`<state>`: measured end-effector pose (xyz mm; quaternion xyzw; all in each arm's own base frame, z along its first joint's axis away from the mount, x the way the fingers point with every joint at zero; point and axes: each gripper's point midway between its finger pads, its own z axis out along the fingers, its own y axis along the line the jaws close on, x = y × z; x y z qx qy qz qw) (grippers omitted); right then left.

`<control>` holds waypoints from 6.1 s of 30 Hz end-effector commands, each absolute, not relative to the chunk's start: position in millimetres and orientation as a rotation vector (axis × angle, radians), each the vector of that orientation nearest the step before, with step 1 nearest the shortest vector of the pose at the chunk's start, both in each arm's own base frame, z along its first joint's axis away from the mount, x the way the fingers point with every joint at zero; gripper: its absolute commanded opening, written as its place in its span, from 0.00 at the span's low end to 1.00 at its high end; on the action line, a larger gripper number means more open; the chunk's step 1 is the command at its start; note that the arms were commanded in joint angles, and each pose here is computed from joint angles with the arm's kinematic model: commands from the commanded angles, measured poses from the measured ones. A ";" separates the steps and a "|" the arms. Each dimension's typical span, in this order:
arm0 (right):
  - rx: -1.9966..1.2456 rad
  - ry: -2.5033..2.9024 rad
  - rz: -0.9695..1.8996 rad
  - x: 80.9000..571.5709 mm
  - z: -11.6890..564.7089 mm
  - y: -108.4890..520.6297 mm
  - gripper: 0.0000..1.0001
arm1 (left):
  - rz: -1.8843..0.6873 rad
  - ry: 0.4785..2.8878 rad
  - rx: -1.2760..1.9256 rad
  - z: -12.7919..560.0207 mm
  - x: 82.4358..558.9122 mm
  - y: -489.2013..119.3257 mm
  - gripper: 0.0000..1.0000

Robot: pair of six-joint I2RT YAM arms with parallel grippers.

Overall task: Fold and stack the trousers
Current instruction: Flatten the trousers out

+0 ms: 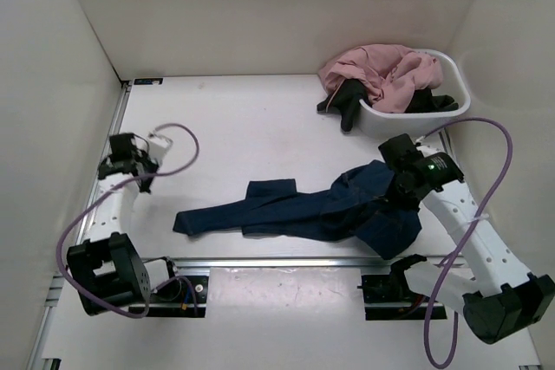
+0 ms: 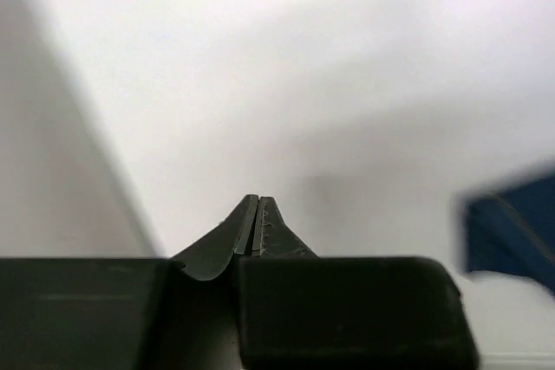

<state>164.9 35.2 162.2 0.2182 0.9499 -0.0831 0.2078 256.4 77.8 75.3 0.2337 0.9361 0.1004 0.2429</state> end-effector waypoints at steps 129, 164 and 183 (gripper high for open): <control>0.335 2.542 -0.228 228.6 241.8 1.2 0.00 | 0.356 2.487 0.197 205.0 326.0 225.3 0.14; 0.237 2.548 -0.149 280.4 233.0 19.4 0.00 | 0.243 2.912 0.182 67.1 246.8 193.6 0.71; -0.014 2.302 0.039 385.5 345.5 86.8 0.00 | 0.126 2.985 0.198 12.2 253.2 166.8 0.15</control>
